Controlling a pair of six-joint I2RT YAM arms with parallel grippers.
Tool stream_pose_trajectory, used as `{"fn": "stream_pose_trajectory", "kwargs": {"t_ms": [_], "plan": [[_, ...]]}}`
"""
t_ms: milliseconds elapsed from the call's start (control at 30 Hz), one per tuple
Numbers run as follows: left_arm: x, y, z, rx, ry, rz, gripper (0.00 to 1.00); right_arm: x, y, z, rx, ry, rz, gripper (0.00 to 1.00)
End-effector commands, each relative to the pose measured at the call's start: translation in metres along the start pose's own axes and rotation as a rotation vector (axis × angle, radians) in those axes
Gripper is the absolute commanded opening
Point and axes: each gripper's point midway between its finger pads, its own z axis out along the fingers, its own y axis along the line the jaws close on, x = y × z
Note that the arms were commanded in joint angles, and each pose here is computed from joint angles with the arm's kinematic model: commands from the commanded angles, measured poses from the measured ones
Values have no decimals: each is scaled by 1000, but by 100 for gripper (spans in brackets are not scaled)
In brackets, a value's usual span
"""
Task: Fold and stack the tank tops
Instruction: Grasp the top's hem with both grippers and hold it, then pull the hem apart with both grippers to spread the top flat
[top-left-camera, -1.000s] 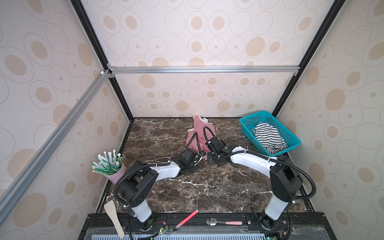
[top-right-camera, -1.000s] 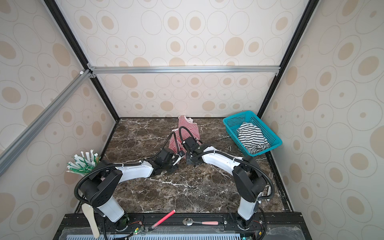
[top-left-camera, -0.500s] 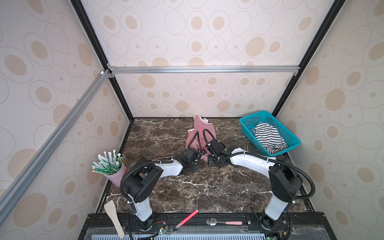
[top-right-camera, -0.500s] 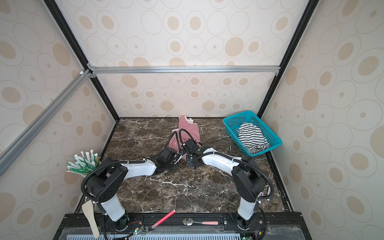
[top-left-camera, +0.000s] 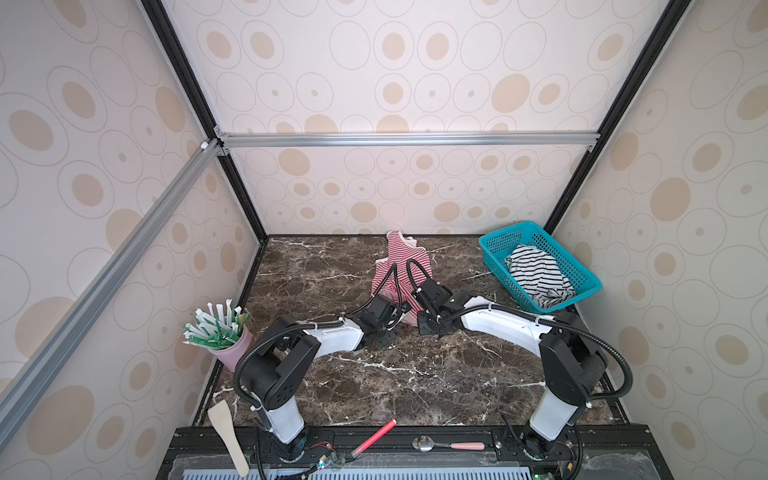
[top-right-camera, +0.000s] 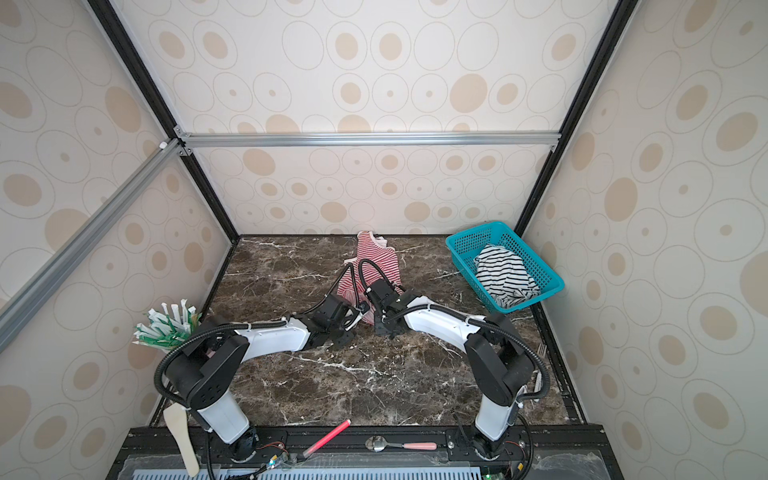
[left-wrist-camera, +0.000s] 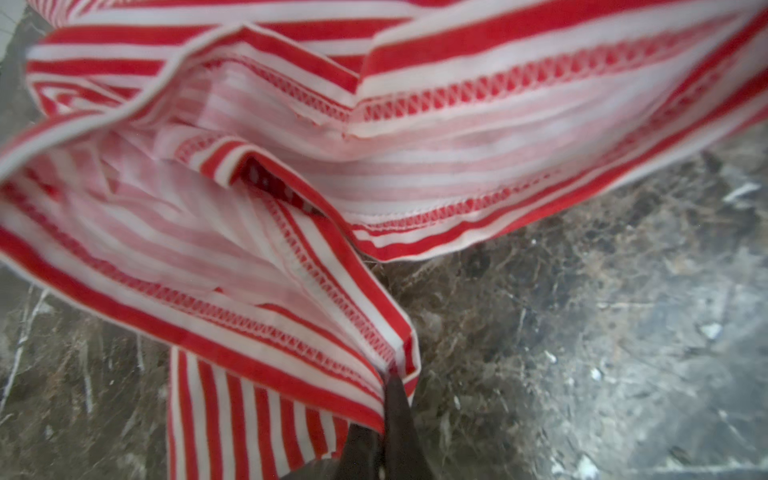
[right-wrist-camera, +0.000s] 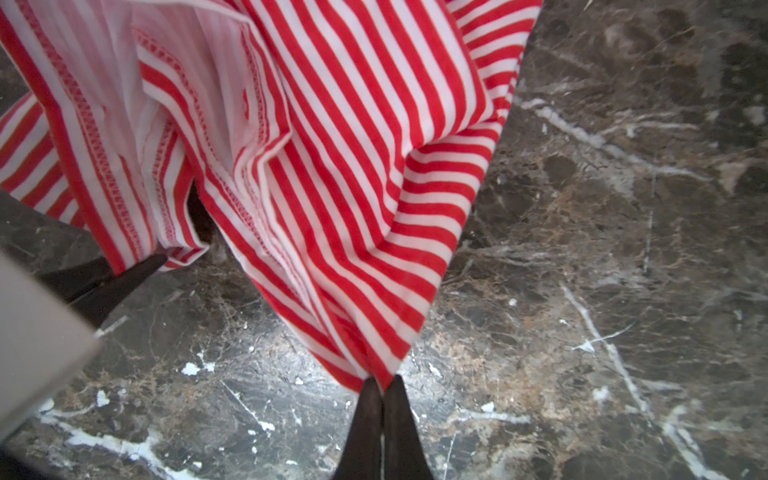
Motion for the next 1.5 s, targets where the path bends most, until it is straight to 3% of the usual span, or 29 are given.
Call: {"fn": "stream_pose_trajectory", "kwargs": {"t_ms": [0, 233, 433, 633, 867, 967, 1167, 1300, 1467], "plan": [[0, 19, -29, -18, -24, 10, 0, -5, -13, -26, 38, -37, -30, 0], [21, 70, -86, -91, -75, -28, 0, -9, -51, -61, 105, -82, -50, 0], [53, 64, -113, -64, -58, 96, 0, 4, -82, -71, 125, -62, -36, 0], [91, 35, -107, 17, 9, 209, 1, 33, -77, -57, 44, 15, -30, 0], [118, 45, -84, -62, 86, 204, 11, 60, -80, -39, 57, 82, -38, 0], [125, 44, -78, -60, 105, 193, 22, 67, -80, -36, 60, 96, -44, 0], [136, 37, -80, -8, 128, 169, 55, 70, -79, -36, 54, 97, -45, 1], [144, 35, -80, 8, 151, 163, 56, 71, -79, -35, 50, 97, -43, 1], [153, 31, -76, 39, 192, 164, 46, 72, -79, -34, 52, 101, -45, 1]]}}
